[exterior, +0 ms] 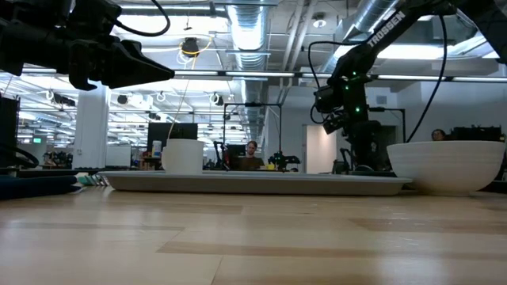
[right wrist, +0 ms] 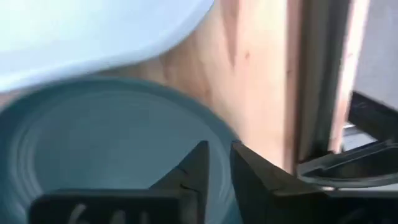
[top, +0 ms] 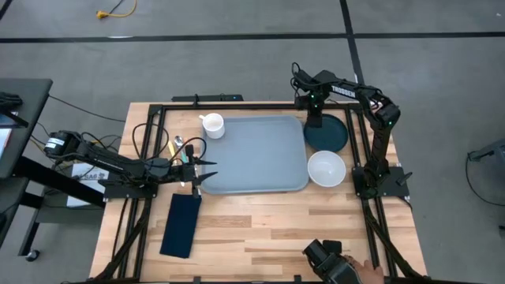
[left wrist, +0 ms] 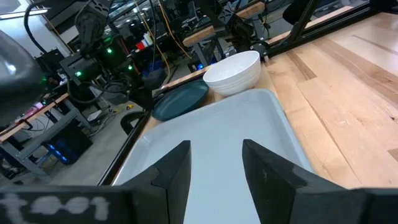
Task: Set up tray
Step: Put the black plate on the gray tray to the bottom right of the white mug
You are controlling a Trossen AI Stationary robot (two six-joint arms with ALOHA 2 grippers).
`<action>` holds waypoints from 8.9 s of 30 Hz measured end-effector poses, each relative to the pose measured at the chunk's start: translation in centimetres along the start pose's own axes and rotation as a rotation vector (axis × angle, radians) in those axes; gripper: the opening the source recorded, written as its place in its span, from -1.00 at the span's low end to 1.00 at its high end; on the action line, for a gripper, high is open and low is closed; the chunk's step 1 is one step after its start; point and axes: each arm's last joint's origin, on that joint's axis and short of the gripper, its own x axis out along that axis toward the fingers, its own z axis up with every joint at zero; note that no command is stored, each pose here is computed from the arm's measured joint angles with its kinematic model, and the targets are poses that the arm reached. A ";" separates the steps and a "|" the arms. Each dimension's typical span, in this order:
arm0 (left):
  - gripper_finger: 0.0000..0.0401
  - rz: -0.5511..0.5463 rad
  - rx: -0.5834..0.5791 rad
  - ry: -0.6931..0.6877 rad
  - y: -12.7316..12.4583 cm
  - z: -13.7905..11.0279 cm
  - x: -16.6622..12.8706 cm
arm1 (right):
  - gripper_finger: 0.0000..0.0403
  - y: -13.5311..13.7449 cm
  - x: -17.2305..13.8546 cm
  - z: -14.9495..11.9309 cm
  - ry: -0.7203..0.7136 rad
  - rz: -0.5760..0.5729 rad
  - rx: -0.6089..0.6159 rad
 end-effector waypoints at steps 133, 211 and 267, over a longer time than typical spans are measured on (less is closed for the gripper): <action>-0.33 0.000 -0.040 0.000 0.0 0.0 0.0 | -0.99 8.8 -6.5 8.5 -0.202 0.200 0.412; -0.33 0.001 -0.042 -0.004 0.0 0.0 0.0 | -0.99 9.4 -5.2 10.8 -0.386 0.184 0.576; -0.32 -0.223 0.152 0.319 1.5 8.7 4.9 | -0.98 15.1 -11.3 10.4 -0.215 0.207 0.129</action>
